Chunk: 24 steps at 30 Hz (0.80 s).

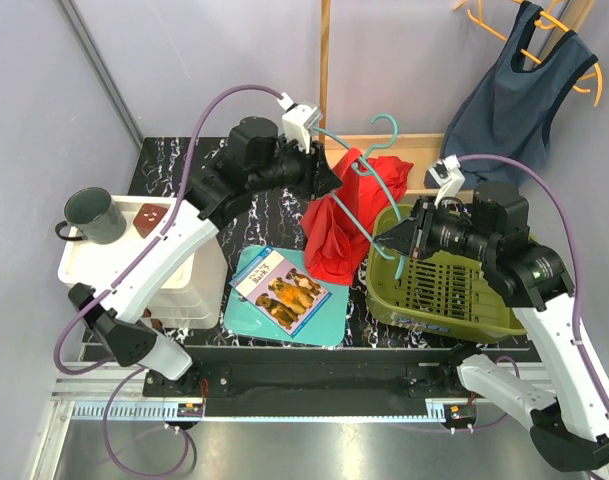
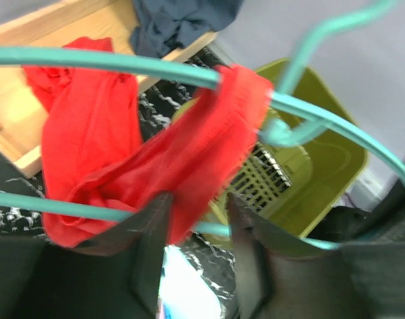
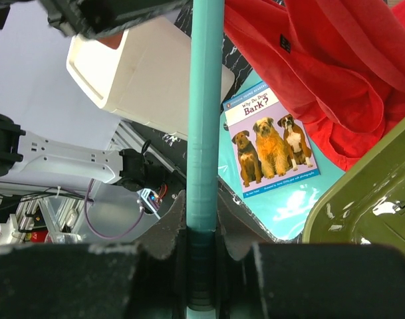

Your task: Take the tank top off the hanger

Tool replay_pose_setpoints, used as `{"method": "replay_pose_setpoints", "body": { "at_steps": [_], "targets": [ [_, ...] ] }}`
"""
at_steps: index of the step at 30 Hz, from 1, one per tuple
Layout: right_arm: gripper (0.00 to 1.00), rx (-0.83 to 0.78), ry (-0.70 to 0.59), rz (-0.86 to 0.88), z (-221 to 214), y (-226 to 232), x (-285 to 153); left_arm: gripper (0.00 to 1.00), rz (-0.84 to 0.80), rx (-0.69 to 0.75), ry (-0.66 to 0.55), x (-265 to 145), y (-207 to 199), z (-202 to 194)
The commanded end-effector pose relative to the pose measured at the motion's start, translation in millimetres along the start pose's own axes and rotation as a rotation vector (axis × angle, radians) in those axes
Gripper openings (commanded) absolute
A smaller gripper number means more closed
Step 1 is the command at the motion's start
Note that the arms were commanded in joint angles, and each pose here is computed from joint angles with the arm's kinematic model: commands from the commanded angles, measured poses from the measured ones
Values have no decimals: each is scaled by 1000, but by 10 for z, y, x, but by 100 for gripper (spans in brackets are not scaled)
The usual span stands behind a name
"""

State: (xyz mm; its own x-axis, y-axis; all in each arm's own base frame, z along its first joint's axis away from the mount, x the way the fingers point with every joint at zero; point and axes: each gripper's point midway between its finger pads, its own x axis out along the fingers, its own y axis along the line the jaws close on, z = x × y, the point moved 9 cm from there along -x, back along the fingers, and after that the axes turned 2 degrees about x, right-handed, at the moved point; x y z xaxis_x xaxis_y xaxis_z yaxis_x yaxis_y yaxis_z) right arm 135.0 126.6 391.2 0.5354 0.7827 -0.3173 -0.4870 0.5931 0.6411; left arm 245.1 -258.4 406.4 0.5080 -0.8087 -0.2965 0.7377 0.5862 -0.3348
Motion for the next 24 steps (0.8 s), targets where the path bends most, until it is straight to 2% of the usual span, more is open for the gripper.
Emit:
{"method": "replay_pose_setpoints", "body": {
  "at_steps": [1, 2, 3, 5, 13, 18, 24],
  "targets": [
    [0, -23, -57, 63, -5, 108, -130, 30, 22, 30, -62, -6, -33, 244],
    [0, -12, -50, 55, -40, 86, -128, 17, 30, 28, -63, 23, -21, 253],
    [0, -6, -51, 46, -62, 74, -140, 10, 39, 23, -70, 20, -26, 275],
    [0, 8, -45, 23, -139, 40, -175, 0, 82, 12, -100, 14, 5, 351],
    [0, 48, -52, -25, -384, -6, -375, 0, 154, -74, -201, -7, 150, 635],
    [0, 71, -44, -36, -556, -23, -503, 0, 247, -256, -324, -92, 460, 840],
    [0, 60, -119, -51, -608, 68, -749, 0, 280, -301, -338, -37, 682, 881]
  ]
}}
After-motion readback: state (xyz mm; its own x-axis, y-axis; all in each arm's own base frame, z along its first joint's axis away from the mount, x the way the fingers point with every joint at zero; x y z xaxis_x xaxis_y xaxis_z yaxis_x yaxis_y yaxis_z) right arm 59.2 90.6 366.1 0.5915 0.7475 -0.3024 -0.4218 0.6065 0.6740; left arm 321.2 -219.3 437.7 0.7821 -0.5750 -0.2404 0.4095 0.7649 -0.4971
